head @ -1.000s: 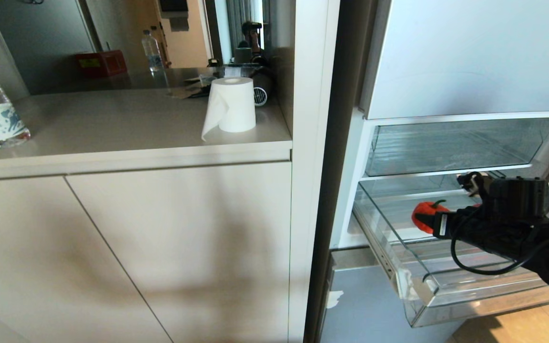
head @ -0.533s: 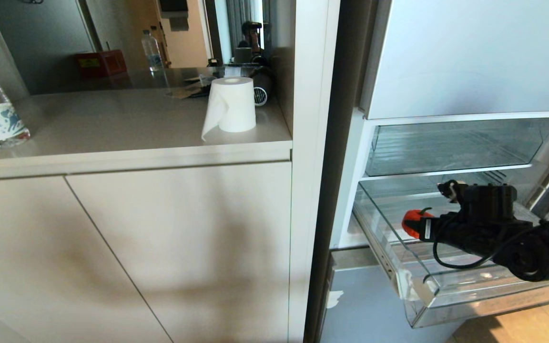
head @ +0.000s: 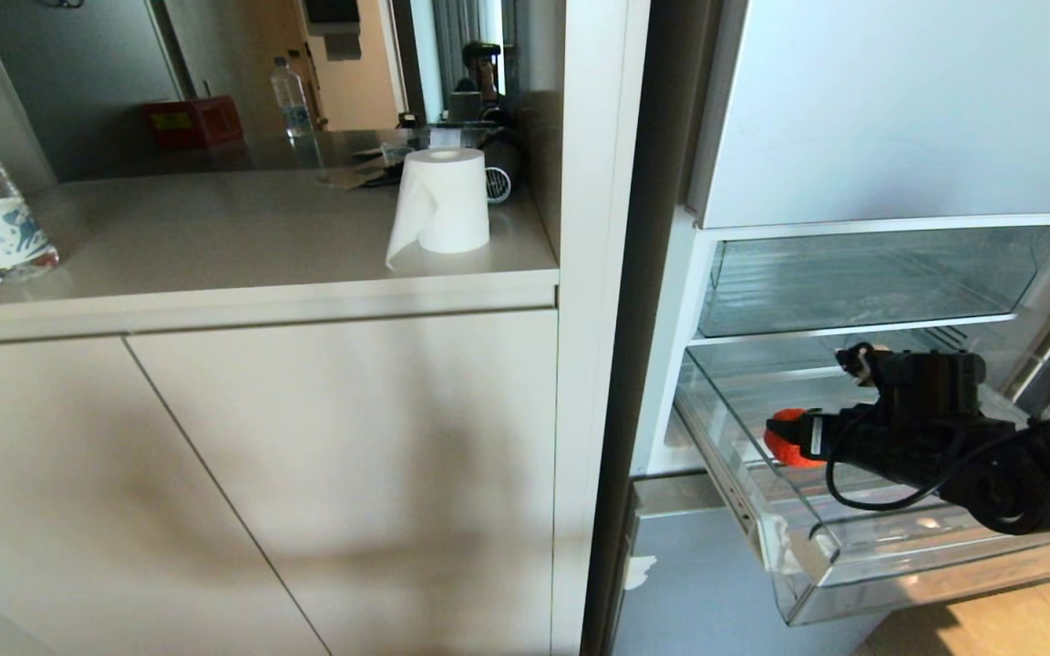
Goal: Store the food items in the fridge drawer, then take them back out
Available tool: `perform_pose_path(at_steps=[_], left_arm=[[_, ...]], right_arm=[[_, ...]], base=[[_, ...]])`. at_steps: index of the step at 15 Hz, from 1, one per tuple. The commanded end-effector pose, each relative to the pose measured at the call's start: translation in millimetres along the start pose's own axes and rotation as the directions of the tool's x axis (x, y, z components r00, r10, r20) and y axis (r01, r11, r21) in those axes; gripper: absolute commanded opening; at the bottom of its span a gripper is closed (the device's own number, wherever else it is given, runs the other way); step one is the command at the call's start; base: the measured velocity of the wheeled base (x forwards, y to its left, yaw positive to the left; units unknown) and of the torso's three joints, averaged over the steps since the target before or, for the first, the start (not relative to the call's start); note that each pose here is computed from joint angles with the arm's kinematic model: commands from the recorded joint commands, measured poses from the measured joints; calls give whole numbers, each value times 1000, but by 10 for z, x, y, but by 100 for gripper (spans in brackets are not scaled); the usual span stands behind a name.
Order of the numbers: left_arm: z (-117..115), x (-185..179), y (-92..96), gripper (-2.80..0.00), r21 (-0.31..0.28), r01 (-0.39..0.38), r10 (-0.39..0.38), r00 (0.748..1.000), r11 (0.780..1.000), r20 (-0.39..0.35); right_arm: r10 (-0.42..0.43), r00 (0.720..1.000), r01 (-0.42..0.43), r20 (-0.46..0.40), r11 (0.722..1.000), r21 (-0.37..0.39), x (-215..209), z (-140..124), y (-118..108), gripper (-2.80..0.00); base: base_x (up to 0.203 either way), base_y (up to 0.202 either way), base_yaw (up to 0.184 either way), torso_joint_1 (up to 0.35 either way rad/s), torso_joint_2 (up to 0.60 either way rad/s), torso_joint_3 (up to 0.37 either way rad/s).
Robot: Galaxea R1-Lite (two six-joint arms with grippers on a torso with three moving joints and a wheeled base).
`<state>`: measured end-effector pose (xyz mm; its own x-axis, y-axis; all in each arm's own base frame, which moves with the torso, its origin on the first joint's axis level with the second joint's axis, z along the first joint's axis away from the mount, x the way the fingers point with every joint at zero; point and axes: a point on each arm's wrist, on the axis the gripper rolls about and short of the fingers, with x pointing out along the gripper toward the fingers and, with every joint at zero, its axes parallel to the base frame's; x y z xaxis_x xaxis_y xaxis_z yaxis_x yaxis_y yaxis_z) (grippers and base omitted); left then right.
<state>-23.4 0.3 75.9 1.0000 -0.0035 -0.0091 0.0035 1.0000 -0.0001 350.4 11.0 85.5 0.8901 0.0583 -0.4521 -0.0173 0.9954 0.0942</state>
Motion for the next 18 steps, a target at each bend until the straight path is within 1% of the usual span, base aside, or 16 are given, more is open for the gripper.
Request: perform_pose_path(at_steps=[1, 5, 6, 8, 10, 12, 13, 14, 15, 16, 17, 18], left_arm=[[0, 1, 0, -280, 0, 0, 0, 1000, 1000, -2], [0, 1, 0, -280, 0, 0, 0, 1000, 1000, -2], [0, 1, 0, -280, 0, 0, 0, 1000, 1000, -2], [0, 1, 0, -280, 0, 0, 0, 1000, 1000, -2], [0, 1, 0, -280, 0, 0, 0, 1000, 1000, -2], [0, 1, 0, -280, 0, 0, 0, 1000, 1000, -2], [0, 1, 0, -280, 0, 0, 0, 1000, 1000, -2], [0, 1, 0, -280, 0, 0, 0, 1000, 1000, -2], [0, 1, 0, -280, 0, 0, 0, 1000, 1000, -2], [0, 1, 0, -280, -1, 0, 0, 1000, 1000, -2], [0, 1, 0, -280, 0, 0, 0, 1000, 1000, -2], [0, 1, 0, -280, 0, 0, 0, 1000, 1000, -2]], right_arm=[[4, 998, -4, 59, 1000, -1, -112, 148, 16, 0], [5, 987, -5, 158, 1000, -2, -517, 431, 39, 0], [6, 985, -6, 170, 1000, -3, -657, 482, 46, -280], [7, 979, -6, 202, 1000, -5, -979, 529, 58, -280], [10, 969, -8, 249, 1000, -9, -1435, 522, 73, -280], [5, 948, -2, 318, 1000, -12, -2044, 440, 85, -280], [-14, 940, 18, 341, 1000, -7, -2330, 340, 81, -280], [-60, 936, 63, 348, 998, 3, -2596, 187, 58, -280], [-143, 935, 146, 325, 989, 13, -2811, -16, 11, -280], [-242, 926, 246, 289, 969, 23, -2951, -207, -45, -280], [-361, 900, 362, 246, 931, 45, -3033, -367, -112, -280], [-475, 862, 470, 179, 880, 70, -3058, -508, -181, -280]], base=[[0, 0, 0, 0, 0, 0], [0, 0, 0, 0, 0, 0], [0, 0, 0, 0, 0, 0], [0, 0, 0, 0, 0, 0], [0, 0, 0, 0, 0, 0], [0, 0, 0, 0, 0, 0], [0, 0, 0, 0, 0, 0], [0, 0, 0, 0, 0, 0], [0, 0, 0, 0, 0, 0], [0, 0, 0, 0, 0, 0], [0, 0, 0, 0, 0, 0], [0, 0, 0, 0, 0, 0]])
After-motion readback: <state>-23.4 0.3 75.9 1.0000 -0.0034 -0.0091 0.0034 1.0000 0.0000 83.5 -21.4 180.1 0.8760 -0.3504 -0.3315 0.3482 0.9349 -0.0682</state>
